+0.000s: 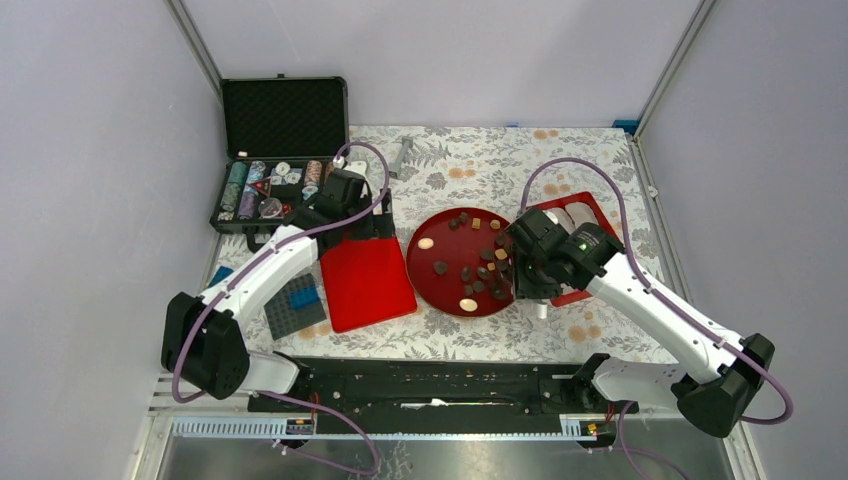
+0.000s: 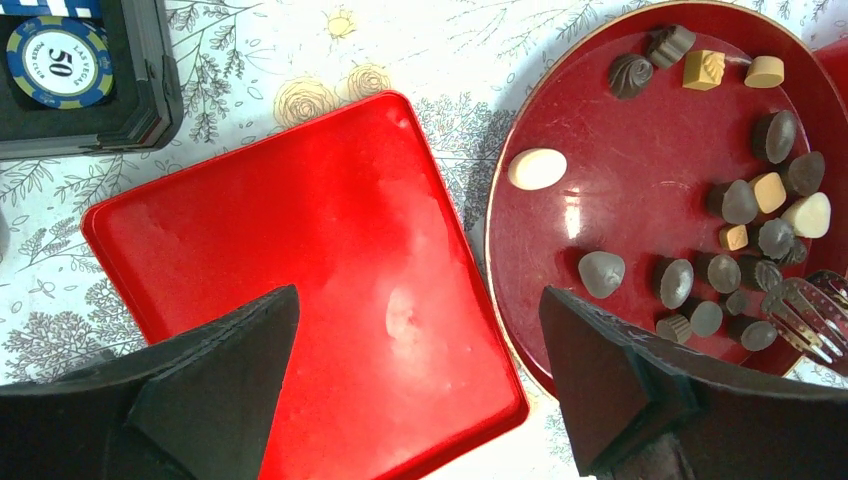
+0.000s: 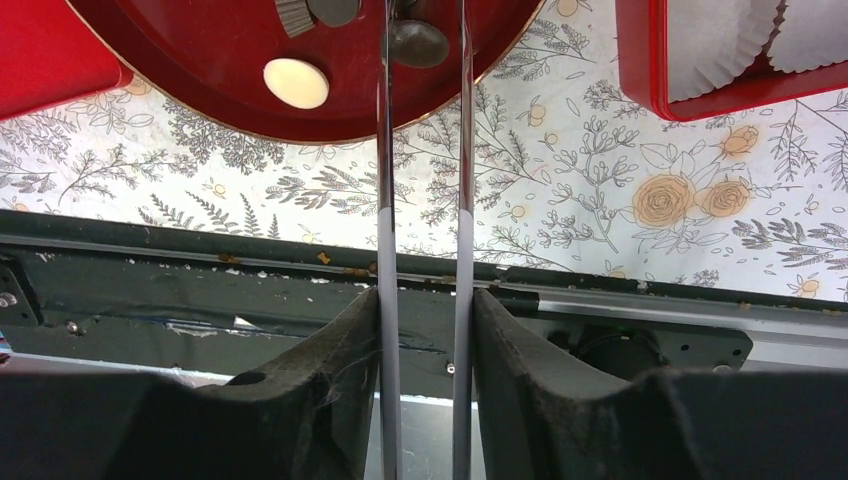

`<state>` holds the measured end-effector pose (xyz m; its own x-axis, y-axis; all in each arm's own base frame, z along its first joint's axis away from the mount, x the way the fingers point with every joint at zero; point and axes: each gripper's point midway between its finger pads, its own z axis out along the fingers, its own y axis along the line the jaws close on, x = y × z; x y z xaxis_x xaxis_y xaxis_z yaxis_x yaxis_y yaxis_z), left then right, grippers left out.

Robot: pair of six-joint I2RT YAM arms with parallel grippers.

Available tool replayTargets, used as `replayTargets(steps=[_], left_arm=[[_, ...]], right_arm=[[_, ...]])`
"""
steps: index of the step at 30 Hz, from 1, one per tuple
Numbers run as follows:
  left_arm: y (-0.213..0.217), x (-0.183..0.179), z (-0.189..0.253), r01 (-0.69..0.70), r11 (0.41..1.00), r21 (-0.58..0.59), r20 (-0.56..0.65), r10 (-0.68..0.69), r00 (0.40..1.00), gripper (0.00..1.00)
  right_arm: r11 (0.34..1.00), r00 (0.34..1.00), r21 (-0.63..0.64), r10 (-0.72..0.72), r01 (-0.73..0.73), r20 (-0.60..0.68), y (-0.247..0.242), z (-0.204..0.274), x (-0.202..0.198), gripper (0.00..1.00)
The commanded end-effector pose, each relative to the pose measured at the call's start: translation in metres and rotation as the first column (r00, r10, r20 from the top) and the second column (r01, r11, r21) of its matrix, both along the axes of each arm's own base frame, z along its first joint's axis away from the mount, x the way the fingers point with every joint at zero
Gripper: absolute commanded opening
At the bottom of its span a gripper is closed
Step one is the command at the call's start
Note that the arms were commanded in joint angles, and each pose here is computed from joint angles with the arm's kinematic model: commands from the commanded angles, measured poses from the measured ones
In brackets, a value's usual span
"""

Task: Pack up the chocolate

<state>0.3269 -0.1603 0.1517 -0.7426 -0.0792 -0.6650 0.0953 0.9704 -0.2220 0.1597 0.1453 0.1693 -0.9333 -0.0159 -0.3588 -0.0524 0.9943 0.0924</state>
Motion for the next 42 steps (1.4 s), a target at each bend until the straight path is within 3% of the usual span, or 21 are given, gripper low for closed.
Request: replayTargets(steps=[1, 7, 17, 27, 42], left_arm=[[-0.009, 0.018, 0.021, 0.007, 0.999, -0.037, 0.067, -0.005, 0.998, 0.99], [-0.01, 0.018, 0.013, 0.0, 0.999, -0.04, 0.042, 0.002, 0.999, 0.99], [-0.011, 0.014, 0.007, -0.005, 0.999, -0.05, 0.022, 0.006, 1.0, 0.99], [-0.011, 0.014, 0.003, -0.003, 0.999, -0.048, 0.015, 0.004, 1.0, 0.99], [-0.011, 0.015, 0.002, -0.004, 0.999, -0.048, 0.018, 0.005, 1.0, 0.99]], right_arm=[[0.999, 0.999, -0.003, 0.034, -0.034, 0.028, -0.006, 0.014, -0.004, 0.44], [0.995, 0.997, 0.066, 0.075, -0.075, -0.003, 0.008, 0.003, -0.011, 0.45], [0.995, 0.993, 0.016, 0.103, -0.103, -0.056, -0.001, -0.009, -0.019, 0.5], [0.988, 0.983, 0.003, 0.153, -0.153, -0.104, 0.003, -0.016, -0.022, 0.48], [0.989, 0.99, -0.029, 0.144, -0.144, 0.002, 0.005, 0.015, 0.003, 0.29]])
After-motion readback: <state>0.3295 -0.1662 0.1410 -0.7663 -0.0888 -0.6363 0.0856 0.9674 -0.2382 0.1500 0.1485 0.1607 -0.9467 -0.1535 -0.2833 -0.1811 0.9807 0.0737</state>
